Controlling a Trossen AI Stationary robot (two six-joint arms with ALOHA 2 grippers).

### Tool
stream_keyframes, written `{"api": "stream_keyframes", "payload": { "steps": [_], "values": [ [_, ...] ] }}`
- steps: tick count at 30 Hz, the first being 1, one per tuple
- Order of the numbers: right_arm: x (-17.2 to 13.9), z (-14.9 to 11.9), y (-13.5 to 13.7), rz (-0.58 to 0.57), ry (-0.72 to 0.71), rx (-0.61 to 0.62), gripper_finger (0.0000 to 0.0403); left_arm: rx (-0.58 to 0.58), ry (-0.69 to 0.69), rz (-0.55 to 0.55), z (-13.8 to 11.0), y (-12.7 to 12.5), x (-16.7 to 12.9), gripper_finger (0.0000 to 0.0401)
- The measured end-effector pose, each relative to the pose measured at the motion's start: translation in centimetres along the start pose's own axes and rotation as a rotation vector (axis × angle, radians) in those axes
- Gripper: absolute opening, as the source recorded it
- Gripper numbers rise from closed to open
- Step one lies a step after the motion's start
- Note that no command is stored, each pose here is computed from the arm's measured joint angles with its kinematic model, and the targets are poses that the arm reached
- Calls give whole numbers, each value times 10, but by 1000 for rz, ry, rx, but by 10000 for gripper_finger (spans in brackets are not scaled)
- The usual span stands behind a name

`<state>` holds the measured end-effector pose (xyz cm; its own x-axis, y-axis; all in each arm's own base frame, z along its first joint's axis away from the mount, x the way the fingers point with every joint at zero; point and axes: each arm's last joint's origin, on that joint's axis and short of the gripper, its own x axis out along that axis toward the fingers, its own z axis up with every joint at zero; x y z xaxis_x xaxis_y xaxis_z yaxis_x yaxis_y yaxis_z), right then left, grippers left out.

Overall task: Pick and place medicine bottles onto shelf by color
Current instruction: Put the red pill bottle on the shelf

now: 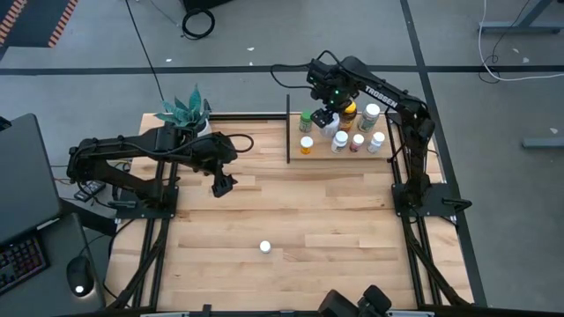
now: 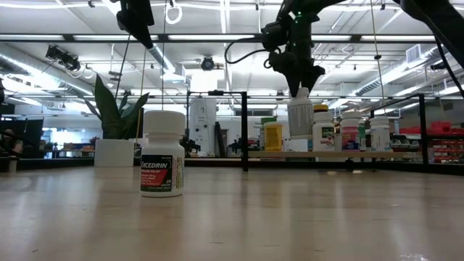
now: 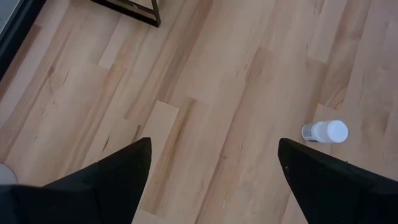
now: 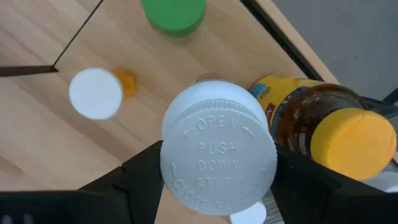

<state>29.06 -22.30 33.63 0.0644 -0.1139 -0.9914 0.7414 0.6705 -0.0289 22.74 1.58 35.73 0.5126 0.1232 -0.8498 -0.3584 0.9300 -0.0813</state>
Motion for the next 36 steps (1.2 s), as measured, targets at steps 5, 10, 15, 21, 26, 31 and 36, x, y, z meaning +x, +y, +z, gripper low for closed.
{"api": "stream_keyframes", "payload": {
  "steps": [5, 10, 15, 21, 26, 31, 36],
  "values": [
    [4, 3, 1, 5, -27, 1, 258, 1, -5, -2, 0, 0, 0, 355],
    [7, 7, 1, 10, -57, 3, 258, 2, -5, -2, 1, 0, 0, 355],
    [7, 9, 2, 14, -79, 5, 258, 2, -5, -2, 0, 0, 0, 355],
    [7, 10, 2, 16, -87, 8, 258, -1, -6, -2, 1, 0, 0, 355],
    [7, 10, 1, 16, -87, 18, 258, -3, -6, -2, 1, 0, 0, 355],
    [7, 11, -2, 17, -92, 50, 258, -5, -6, -2, 1, 0, 0, 355],
    [7, 12, -7, 41, -89, 68, 258, -24, -6, -3, 1, 0, 0, 355]
  ]
}}
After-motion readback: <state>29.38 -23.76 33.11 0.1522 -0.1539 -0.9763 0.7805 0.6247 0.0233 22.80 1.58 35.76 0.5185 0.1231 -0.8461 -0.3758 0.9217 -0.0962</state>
